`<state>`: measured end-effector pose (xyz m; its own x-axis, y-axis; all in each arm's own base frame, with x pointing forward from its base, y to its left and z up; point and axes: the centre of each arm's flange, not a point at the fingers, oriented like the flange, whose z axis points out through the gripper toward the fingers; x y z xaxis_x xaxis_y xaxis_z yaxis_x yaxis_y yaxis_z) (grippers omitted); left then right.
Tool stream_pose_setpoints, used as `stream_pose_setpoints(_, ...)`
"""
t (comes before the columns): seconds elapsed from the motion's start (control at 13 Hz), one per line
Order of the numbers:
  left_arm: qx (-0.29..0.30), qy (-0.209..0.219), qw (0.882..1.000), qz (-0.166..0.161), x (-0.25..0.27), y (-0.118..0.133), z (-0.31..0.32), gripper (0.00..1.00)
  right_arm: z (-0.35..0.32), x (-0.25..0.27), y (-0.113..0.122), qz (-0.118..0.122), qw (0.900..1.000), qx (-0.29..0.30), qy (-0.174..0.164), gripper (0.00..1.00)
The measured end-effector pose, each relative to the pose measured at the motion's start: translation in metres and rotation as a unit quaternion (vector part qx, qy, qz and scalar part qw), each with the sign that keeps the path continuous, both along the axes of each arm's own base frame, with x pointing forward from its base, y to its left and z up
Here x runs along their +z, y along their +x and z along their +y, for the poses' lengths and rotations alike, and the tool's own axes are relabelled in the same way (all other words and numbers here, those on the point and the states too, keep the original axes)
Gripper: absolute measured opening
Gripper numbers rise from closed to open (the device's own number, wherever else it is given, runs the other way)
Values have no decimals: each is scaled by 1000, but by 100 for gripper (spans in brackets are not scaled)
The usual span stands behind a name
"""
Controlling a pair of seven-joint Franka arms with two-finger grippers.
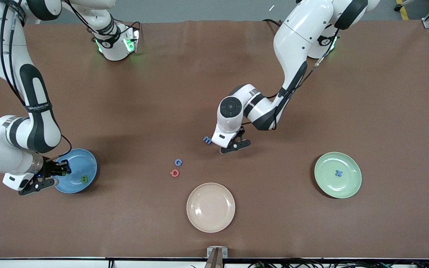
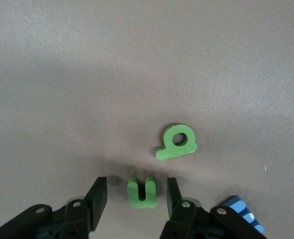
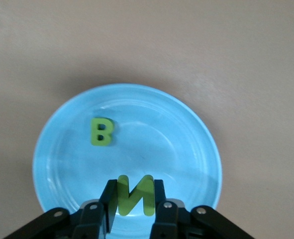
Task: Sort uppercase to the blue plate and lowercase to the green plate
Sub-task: 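Drop the N on the blue plate while the left gripper grasps u, then grasp the blue G with the right gripper while the left gripper drops u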
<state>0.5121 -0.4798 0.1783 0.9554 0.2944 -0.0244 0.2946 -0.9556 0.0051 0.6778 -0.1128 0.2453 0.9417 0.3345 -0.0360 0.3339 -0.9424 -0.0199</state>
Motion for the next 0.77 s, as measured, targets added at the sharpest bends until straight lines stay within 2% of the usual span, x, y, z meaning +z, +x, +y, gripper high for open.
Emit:
stream_pose_setpoints(0.23,-2,1,1000,1,-2,-3,-2,52,12,0,2,-2,1000,9,3,71)
stream_pose_setpoints(0.38,-2,1,1000,1,-2,-2,-2,34,41,4,10,-10,1000,-3,6,94)
stream_pose_setpoints(0.46,-2,2,1000,1,-2,-2,-1,34,68,8,14,-13,1000,-22,6,100)
stream_pose_setpoints(0.61,-1,2,1000,1,-2,-1,0,26,140,13,18,-17,997,-70,6,100)
stream_pose_setpoints(0.77,3,4,1000,1,-1,3,3,26,217,14,11,-16,993,-117,5,100)
